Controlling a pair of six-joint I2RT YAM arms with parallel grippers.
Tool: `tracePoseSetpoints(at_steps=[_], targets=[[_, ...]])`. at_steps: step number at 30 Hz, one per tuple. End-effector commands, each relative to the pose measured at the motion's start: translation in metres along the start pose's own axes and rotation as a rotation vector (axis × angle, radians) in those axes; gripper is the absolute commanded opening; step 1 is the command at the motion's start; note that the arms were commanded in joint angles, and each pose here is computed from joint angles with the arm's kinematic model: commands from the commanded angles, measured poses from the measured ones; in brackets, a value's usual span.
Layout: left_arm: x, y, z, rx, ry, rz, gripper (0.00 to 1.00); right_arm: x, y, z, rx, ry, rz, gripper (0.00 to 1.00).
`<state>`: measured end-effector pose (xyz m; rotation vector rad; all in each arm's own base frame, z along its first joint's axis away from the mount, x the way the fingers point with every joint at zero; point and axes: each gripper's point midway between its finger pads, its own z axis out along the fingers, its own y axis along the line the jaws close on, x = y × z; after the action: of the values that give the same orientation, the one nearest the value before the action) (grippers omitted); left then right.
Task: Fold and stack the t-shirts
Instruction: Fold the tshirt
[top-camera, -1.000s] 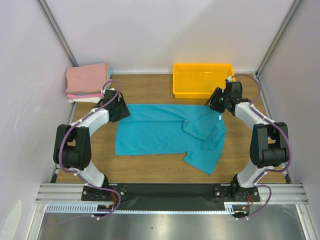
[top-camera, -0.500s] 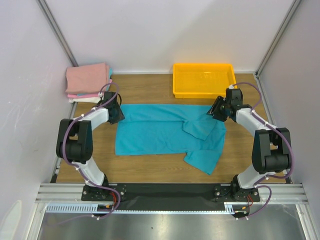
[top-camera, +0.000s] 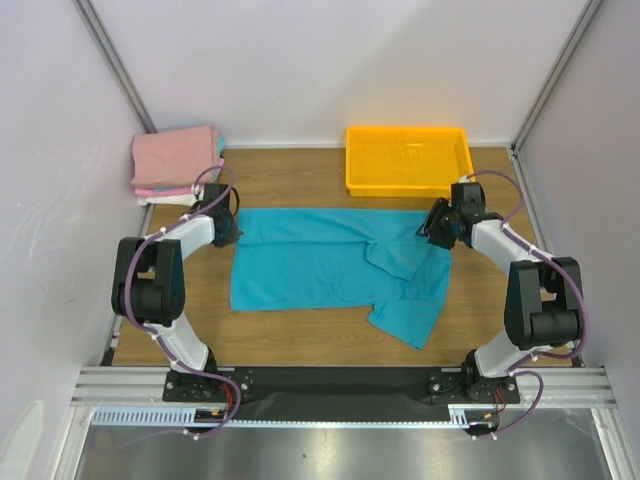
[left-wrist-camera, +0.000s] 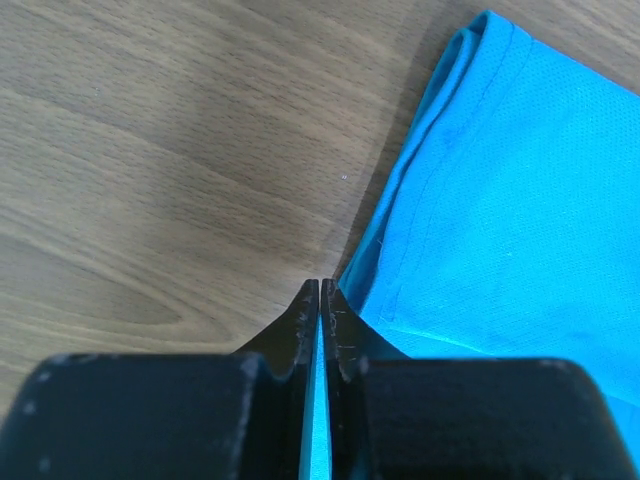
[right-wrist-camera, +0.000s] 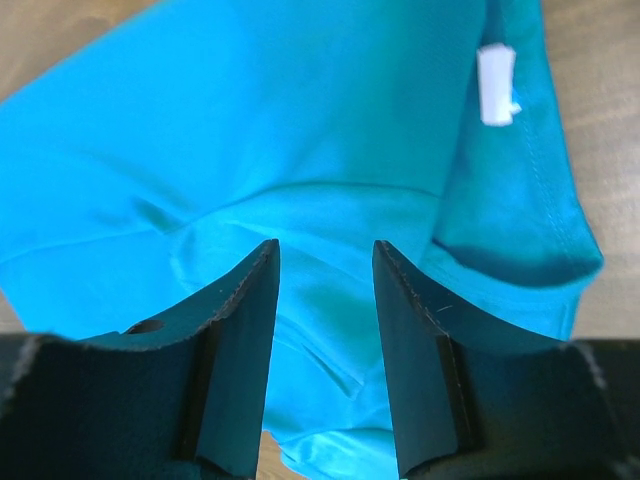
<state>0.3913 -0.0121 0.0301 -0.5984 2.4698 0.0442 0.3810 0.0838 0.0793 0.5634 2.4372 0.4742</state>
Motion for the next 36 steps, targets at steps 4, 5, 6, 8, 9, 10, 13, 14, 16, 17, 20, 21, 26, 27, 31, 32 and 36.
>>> tracePoseSetpoints(at_steps=[4,5,6,8,9,10,13,14,16,17,20,21,26,27,31,32,36], targets=[[-0.020,-0.003,-0.007,0.017,-0.057,0.008,0.04,0.002,-0.010,-0.016,0.047,-0.021,0.007,0.47],[-0.019,-0.002,-0.011,0.015,-0.055,0.009,0.05,0.004,-0.012,-0.018,0.056,-0.016,0.006,0.47],[-0.017,-0.002,-0.013,0.017,-0.047,-0.002,0.05,0.004,-0.014,-0.021,0.068,-0.016,0.008,0.48],[-0.014,0.001,-0.028,0.025,-0.042,-0.017,0.09,0.015,-0.022,-0.027,0.097,0.010,0.014,0.49],[-0.011,-0.001,-0.033,0.041,-0.036,-0.040,0.17,0.014,-0.021,-0.035,0.091,-0.003,0.023,0.50],[-0.008,0.002,-0.046,0.058,-0.052,-0.053,0.21,0.020,-0.023,-0.041,0.096,0.011,0.033,0.54],[0.007,0.012,-0.069,0.071,-0.052,-0.088,0.45,0.032,-0.033,-0.061,0.095,0.016,0.085,0.69],[0.011,0.015,-0.074,0.072,-0.053,-0.094,0.50,0.034,-0.036,-0.068,0.094,0.013,0.101,0.71],[0.028,0.020,-0.078,0.075,-0.019,-0.110,0.60,0.046,-0.046,-0.083,0.095,0.024,0.145,0.77],[0.032,0.022,-0.087,0.085,-0.020,-0.118,0.60,0.052,-0.046,-0.087,0.088,0.033,0.149,0.80],[0.058,0.027,-0.095,0.102,0.038,-0.157,0.63,0.071,-0.061,-0.103,0.117,0.050,0.187,0.84],[0.058,0.026,-0.104,0.127,0.020,-0.189,0.64,0.081,-0.063,-0.108,0.120,0.077,0.193,0.84],[0.096,0.037,-0.118,0.146,0.054,-0.280,0.68,0.129,-0.068,-0.119,0.074,0.177,0.226,0.84],[0.100,0.037,-0.122,0.161,0.052,-0.294,0.68,0.139,-0.066,-0.121,0.051,0.212,0.233,0.84],[0.129,0.043,-0.122,0.153,0.091,-0.316,0.69,0.154,-0.060,-0.128,0.025,0.237,0.215,0.84],[0.134,0.045,-0.121,0.143,0.090,-0.316,0.69,0.159,-0.061,-0.128,0.034,0.253,0.225,0.84],[0.134,0.048,-0.121,0.144,0.063,-0.334,0.68,0.178,-0.064,-0.126,0.042,0.285,0.261,0.83]])
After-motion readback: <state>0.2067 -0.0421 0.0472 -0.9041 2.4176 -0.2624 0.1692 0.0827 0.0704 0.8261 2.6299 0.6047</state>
